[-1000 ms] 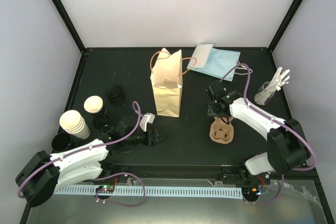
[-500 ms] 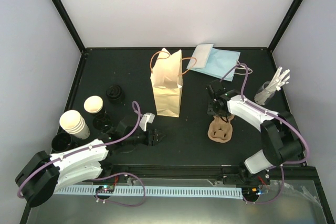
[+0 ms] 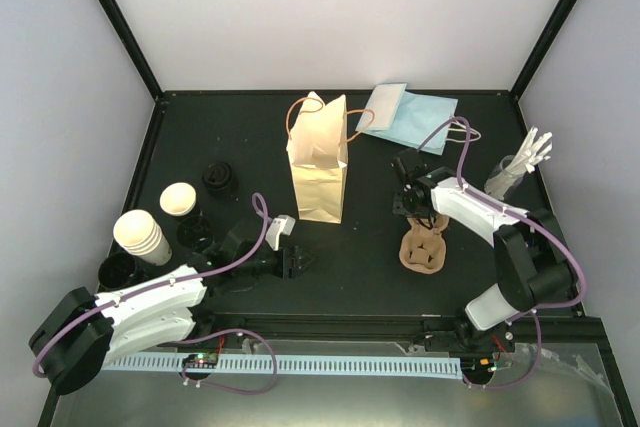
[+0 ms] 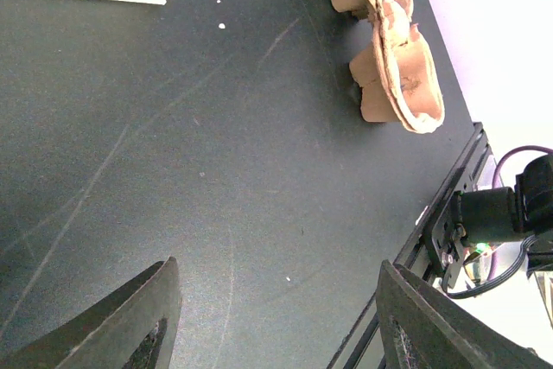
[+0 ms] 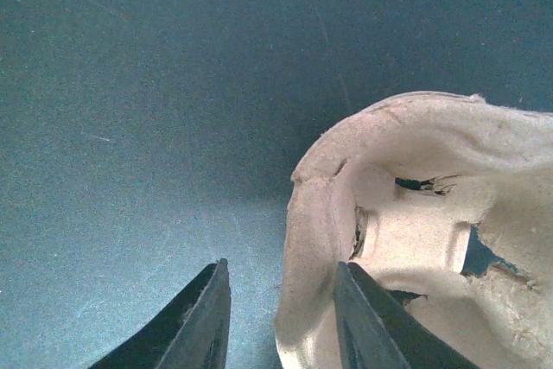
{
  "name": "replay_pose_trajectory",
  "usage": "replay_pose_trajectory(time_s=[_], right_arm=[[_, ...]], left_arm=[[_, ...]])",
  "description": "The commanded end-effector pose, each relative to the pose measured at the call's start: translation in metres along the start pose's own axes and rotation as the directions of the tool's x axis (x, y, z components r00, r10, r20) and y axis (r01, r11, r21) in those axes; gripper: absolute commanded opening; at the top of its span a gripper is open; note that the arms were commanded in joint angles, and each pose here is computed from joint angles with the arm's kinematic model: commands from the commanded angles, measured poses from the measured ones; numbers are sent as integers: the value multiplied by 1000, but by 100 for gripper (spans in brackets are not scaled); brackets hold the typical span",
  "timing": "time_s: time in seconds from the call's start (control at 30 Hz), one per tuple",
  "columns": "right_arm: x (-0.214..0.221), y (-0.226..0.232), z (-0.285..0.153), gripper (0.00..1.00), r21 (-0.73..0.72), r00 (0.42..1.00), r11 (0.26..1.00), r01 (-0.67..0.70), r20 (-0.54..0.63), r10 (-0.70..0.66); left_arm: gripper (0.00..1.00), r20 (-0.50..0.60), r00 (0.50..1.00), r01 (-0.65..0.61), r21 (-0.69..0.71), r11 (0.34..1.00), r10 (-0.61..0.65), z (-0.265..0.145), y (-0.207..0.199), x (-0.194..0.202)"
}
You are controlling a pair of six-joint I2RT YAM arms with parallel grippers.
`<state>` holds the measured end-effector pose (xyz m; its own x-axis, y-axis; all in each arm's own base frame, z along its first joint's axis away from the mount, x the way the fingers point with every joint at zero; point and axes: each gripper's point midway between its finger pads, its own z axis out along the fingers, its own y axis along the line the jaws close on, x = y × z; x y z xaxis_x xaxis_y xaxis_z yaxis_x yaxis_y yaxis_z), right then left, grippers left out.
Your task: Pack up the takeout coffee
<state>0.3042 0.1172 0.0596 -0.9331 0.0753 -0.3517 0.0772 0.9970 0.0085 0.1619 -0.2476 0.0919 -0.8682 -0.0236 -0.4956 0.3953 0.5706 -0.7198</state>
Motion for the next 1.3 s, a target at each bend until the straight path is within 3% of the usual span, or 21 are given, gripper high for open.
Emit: replay_pose_trajectory(time_s=[0.0,0.47,0.7,0.83,1.27], right_arm=[[-11,1,-1,35,9,1000,1000,-7,25,7],[-9,-11,4,34,70,1000,997,-26,10,26],[-10,-11,0,23,60,999,998,-32,18,31],[-10,-9,-6,14,39,999,999,-33,22,32],[-2,14,-50,5,-182,998,983,18,62,-7]], left_arm=[[64,33,999,-26,17,1000,25,-1,-11,-12],[64,34,999,-25,14,1000,24,-2,-10,-12],[64,34,999,-25,16,1000,25,-2,-11,-12],[64,33,999,-25,15,1000,24,-2,-10,-12],[64,33,999,-14,56,998,12,1,-20,-13]])
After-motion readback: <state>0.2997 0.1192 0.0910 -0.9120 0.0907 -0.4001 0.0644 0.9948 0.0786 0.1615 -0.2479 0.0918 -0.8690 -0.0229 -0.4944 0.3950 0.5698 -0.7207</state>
